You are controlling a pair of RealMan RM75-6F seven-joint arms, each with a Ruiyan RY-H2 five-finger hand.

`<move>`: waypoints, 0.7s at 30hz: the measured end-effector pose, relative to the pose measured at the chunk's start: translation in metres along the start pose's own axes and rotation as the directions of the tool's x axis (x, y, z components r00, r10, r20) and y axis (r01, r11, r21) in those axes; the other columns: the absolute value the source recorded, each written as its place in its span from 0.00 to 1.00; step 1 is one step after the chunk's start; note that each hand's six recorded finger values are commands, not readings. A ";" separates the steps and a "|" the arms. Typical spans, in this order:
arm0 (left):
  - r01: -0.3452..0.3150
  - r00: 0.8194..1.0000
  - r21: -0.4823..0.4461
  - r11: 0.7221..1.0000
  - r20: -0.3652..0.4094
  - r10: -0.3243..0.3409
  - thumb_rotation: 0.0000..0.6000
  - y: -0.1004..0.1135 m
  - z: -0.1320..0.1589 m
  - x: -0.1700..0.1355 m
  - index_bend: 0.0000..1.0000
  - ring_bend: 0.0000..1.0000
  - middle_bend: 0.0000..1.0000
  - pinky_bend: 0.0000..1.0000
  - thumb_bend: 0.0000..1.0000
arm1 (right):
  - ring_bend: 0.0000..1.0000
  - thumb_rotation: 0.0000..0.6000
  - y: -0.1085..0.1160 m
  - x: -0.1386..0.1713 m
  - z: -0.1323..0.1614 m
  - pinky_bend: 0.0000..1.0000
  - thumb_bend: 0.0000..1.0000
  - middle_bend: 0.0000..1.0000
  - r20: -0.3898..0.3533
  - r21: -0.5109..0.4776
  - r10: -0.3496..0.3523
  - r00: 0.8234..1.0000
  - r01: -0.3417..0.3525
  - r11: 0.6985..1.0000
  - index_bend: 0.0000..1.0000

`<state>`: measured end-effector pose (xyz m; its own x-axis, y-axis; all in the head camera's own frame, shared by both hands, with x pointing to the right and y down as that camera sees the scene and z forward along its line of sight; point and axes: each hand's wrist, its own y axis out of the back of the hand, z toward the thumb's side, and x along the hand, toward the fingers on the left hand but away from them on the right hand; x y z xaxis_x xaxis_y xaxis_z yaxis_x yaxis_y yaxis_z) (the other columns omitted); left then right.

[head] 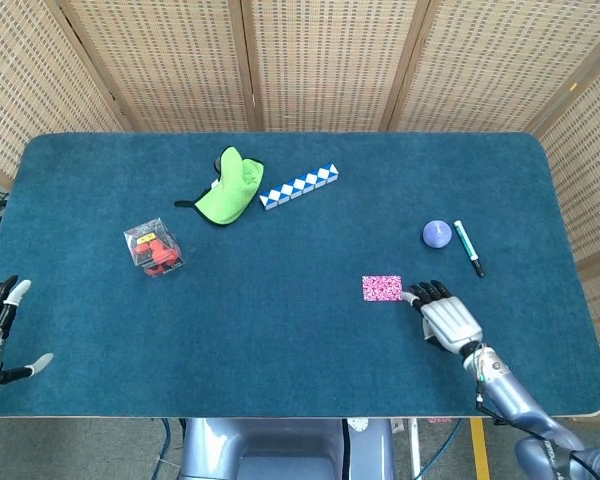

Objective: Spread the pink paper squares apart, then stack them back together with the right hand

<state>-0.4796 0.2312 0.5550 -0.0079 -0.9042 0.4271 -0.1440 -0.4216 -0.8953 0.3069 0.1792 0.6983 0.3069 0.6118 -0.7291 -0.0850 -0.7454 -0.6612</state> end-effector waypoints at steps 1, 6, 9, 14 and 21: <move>0.000 1.000 0.000 1.000 0.000 0.000 1.00 0.000 0.000 0.000 0.00 0.00 0.00 0.00 0.00 | 0.00 1.00 -0.002 -0.004 0.003 0.00 1.00 0.11 0.001 -0.001 0.004 1.000 -0.004 1.000 0.13; 0.001 1.000 0.001 1.000 -0.001 -0.001 1.00 0.000 0.000 0.000 0.00 0.00 0.00 0.00 0.00 | 0.00 1.00 -0.006 -0.016 0.012 0.00 1.00 0.11 0.013 0.003 0.011 1.000 -0.011 1.000 0.13; 0.002 1.000 0.000 1.000 -0.002 -0.002 1.00 0.000 0.000 0.000 0.00 0.00 0.00 0.00 0.00 | 0.00 1.00 -0.007 -0.019 0.013 0.00 1.00 0.11 0.018 0.008 0.012 1.000 -0.012 1.000 0.13; 0.001 1.000 0.001 1.000 -0.005 -0.001 1.00 0.000 0.000 0.000 0.00 0.00 0.00 0.00 0.00 | 0.00 1.00 -0.011 -0.024 0.017 0.00 1.00 0.11 0.025 0.010 0.020 0.999 -0.020 1.000 0.13; 0.001 1.000 0.003 1.000 -0.008 -0.001 1.00 0.000 0.000 0.001 0.00 0.00 0.00 0.00 0.00 | 0.00 1.00 -0.021 -0.016 0.031 0.00 1.00 0.11 -0.011 0.047 0.075 0.997 -0.074 0.996 0.13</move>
<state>-0.4795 0.2308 0.5555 -0.0153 -0.9033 0.4287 -0.1414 -0.4225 -0.8953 0.2747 0.1930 0.7182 0.3101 0.5514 -0.7745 -0.1517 -0.7755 -0.6129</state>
